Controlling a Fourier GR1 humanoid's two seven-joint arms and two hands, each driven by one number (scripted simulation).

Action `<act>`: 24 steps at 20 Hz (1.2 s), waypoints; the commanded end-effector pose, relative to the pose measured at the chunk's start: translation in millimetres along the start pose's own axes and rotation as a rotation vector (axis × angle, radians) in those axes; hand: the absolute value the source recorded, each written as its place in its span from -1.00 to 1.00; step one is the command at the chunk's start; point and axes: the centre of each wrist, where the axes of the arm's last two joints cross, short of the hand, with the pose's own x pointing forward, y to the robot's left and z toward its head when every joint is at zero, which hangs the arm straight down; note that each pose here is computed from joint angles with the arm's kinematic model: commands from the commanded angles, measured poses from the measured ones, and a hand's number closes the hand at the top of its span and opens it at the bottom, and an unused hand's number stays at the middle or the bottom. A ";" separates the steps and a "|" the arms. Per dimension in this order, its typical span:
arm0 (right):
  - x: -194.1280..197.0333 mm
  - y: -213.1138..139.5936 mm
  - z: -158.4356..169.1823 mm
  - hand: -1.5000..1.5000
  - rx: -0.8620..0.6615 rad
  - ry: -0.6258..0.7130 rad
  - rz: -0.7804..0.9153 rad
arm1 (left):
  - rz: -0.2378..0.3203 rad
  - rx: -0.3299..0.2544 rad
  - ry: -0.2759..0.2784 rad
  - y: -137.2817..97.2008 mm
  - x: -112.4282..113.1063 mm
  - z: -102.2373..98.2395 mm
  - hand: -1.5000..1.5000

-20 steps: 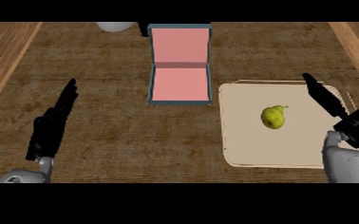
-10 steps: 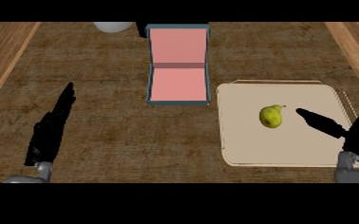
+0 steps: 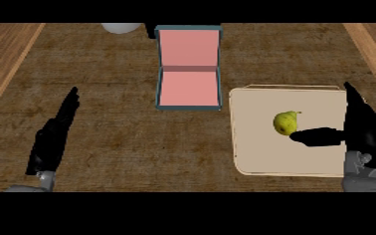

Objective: Pick the pear from the tray and place it in the cardboard box

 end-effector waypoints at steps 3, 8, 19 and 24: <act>60.0 -3.9 25.7 -1.00 0.073 0.124 0.084 | 0.005 0.014 -0.021 -11.7 5.1 -5.1 0.00; 55.9 11.5 21.4 -1.00 0.057 0.180 0.090 | -0.014 -0.011 -0.004 -4.9 -5.1 4.0 0.00; 49.9 19.2 10.1 -1.00 0.077 0.247 0.102 | 0.006 -0.015 0.001 -0.4 6.8 -2.1 0.00; 43.8 20.5 14.3 -1.00 0.079 0.222 0.111 | -0.008 0.012 -0.014 -0.4 4.3 -1.9 0.00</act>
